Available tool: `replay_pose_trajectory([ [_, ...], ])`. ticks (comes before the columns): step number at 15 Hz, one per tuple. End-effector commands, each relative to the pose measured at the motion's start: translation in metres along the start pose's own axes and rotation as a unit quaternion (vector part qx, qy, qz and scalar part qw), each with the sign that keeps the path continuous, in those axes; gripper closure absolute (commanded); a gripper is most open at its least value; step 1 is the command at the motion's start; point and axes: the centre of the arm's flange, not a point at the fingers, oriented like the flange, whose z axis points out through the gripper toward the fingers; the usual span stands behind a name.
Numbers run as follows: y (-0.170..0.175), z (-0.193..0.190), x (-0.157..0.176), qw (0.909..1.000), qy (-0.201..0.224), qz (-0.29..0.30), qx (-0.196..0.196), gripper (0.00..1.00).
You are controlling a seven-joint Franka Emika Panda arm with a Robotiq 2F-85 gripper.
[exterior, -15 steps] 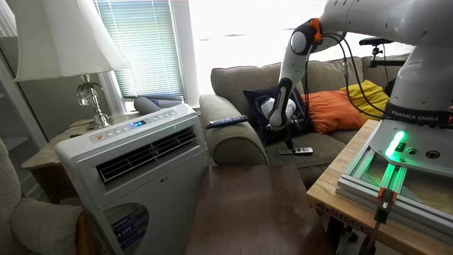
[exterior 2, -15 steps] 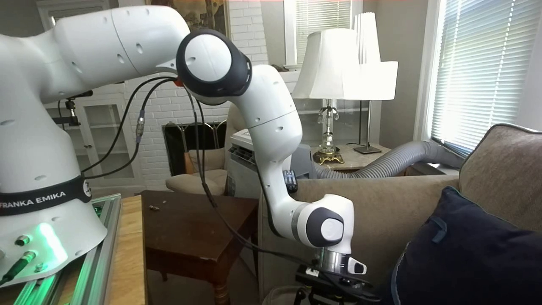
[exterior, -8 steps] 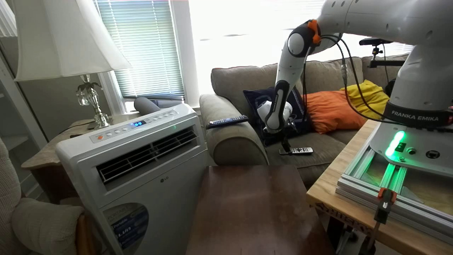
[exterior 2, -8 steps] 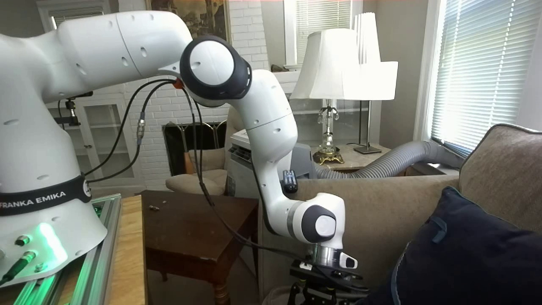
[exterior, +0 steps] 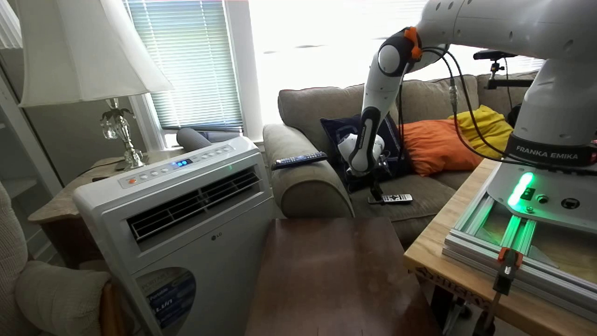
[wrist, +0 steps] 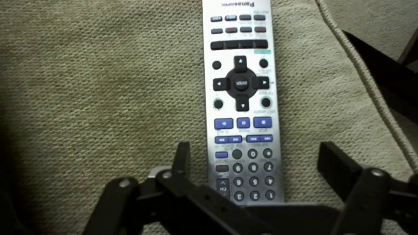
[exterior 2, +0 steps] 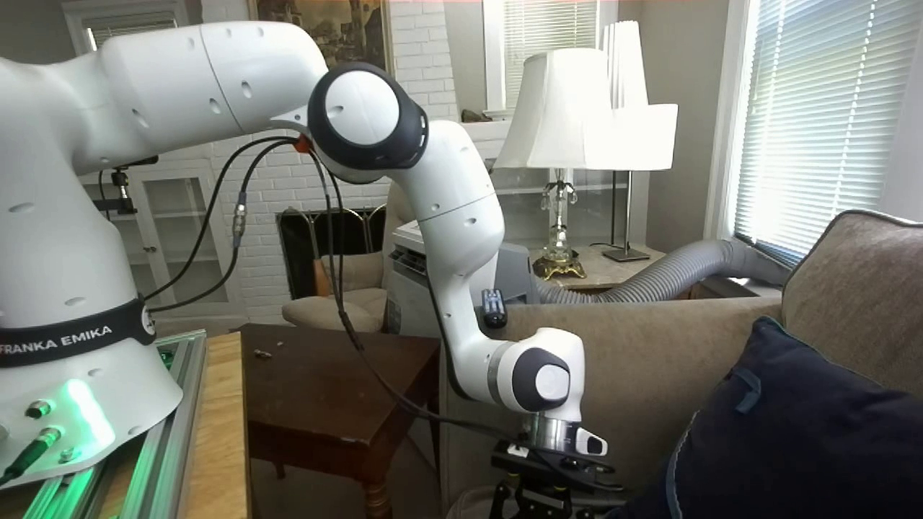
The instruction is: Pick the remotes on the seat and put them on the arm of the sofa
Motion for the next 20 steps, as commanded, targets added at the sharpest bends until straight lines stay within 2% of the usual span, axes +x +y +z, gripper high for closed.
replay_pose_trajectory([
  [1, 0.005, 0.009, 0.001, 0.9997, -0.002, 0.022, -0.012, 0.00],
  [3, 0.005, 0.010, 0.000, 0.9995, -0.004, 0.028, -0.015, 0.00],
  [4, 0.005, 0.011, 0.000, 0.9995, -0.003, 0.029, -0.015, 0.25],
  [5, 0.005, 0.011, 0.001, 0.9995, -0.002, 0.030, -0.014, 0.26],
  [6, 0.005, 0.011, 0.001, 0.9995, -0.002, 0.030, -0.013, 0.32],
  [9, 0.006, 0.012, 0.002, 0.9995, -0.002, 0.030, -0.013, 0.56],
  [11, 0.007, 0.012, 0.002, 0.9995, -0.002, 0.030, -0.013, 0.68],
  [14, 0.008, 0.003, -0.003, 0.9995, 0.004, 0.030, -0.005, 0.68],
  [20, 0.021, -0.048, -0.033, 0.9987, 0.044, 0.024, -0.004, 0.68],
])
